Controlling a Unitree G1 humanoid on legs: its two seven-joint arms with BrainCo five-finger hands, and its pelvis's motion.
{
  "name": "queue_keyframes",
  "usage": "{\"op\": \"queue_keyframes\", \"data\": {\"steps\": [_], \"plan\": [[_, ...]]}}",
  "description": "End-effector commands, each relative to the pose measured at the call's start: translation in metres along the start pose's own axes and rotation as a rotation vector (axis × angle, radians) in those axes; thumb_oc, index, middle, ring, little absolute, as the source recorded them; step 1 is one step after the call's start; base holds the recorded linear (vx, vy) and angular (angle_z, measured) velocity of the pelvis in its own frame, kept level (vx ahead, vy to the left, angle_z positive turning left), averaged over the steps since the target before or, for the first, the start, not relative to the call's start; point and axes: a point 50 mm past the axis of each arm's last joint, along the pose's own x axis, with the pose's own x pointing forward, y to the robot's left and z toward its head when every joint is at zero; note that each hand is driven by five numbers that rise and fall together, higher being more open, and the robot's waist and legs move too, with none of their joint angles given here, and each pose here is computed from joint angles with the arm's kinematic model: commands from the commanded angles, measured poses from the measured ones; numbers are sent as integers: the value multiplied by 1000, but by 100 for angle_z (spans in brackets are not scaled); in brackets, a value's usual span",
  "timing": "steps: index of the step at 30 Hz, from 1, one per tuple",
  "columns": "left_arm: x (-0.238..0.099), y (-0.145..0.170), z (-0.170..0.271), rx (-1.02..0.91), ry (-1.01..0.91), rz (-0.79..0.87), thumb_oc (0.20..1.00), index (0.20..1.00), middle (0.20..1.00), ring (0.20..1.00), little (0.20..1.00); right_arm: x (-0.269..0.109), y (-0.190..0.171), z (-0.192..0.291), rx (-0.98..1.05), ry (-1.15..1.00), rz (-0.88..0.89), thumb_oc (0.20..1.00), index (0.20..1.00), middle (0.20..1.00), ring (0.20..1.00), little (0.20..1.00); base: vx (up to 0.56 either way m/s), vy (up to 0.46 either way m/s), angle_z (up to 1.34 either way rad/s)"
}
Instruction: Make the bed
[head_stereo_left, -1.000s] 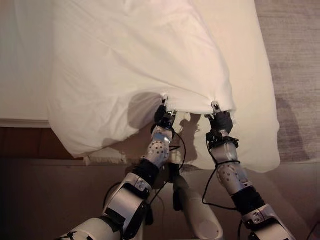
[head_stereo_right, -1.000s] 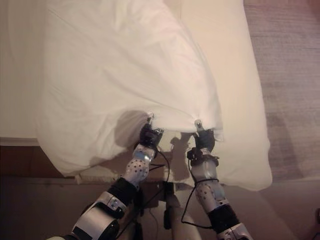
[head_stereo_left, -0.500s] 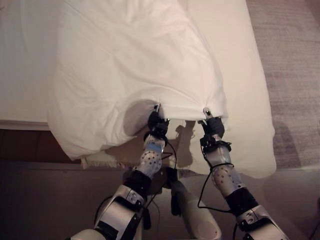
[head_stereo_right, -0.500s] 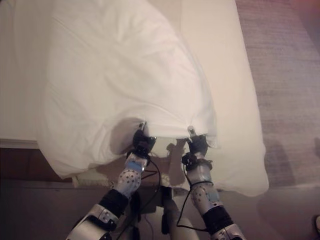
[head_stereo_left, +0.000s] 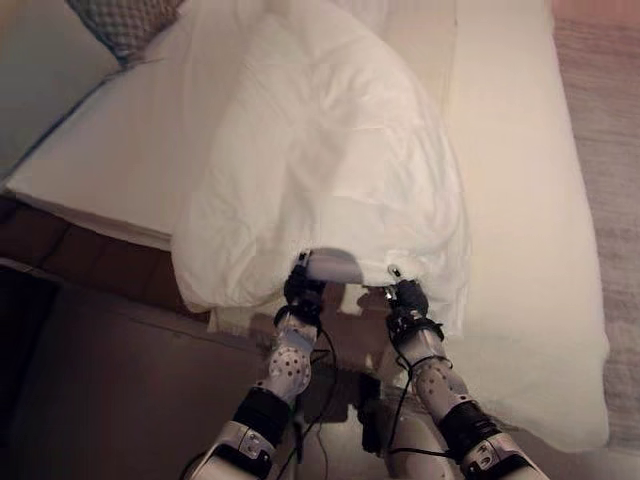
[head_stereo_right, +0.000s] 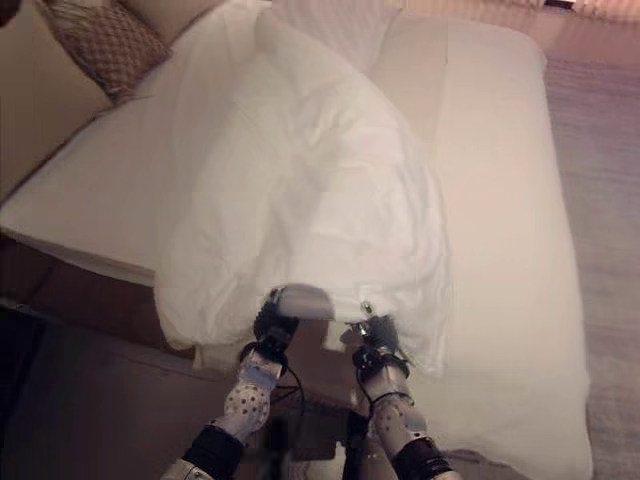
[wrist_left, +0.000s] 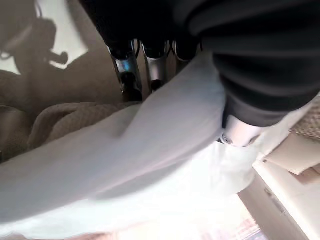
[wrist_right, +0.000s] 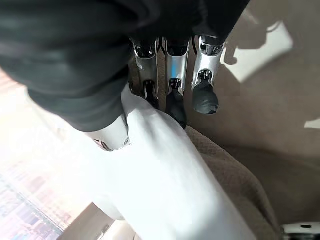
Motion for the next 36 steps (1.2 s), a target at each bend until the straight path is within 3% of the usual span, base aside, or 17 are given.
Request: {"op": "queue_keyframes", "data": {"steps": [1, 8, 13, 26, 36], "plan": [[-15, 42, 76, 22, -331, 72, 200, 200, 200, 200, 200, -10, -76, 41, 64, -155, -254, 200, 200, 200, 200, 200, -126, 875, -50], [-16, 71, 84, 189, -306, 188, 200, 200, 200, 200, 200, -13, -73, 22, 75, -90, -247, 200, 200, 200, 200, 200, -249, 619, -58], [-28, 94, 86, 151, -309, 275, 200, 200, 200, 200, 200, -13, -63, -2, 33, 3, -200, 200, 200, 200, 200, 200, -231, 497, -70], [-33, 93, 74, 154, -290, 285, 200, 200, 200, 200, 200, -19, -71, -7, -3, 22, -217, 200, 200, 200, 200, 200, -238, 84, 14], [-41, 108, 70, 154, -284, 349, 200, 200, 200, 200, 200, -25, -86, -14, -26, 78, -254, 200, 200, 200, 200, 200, -131, 296, -1]]}}
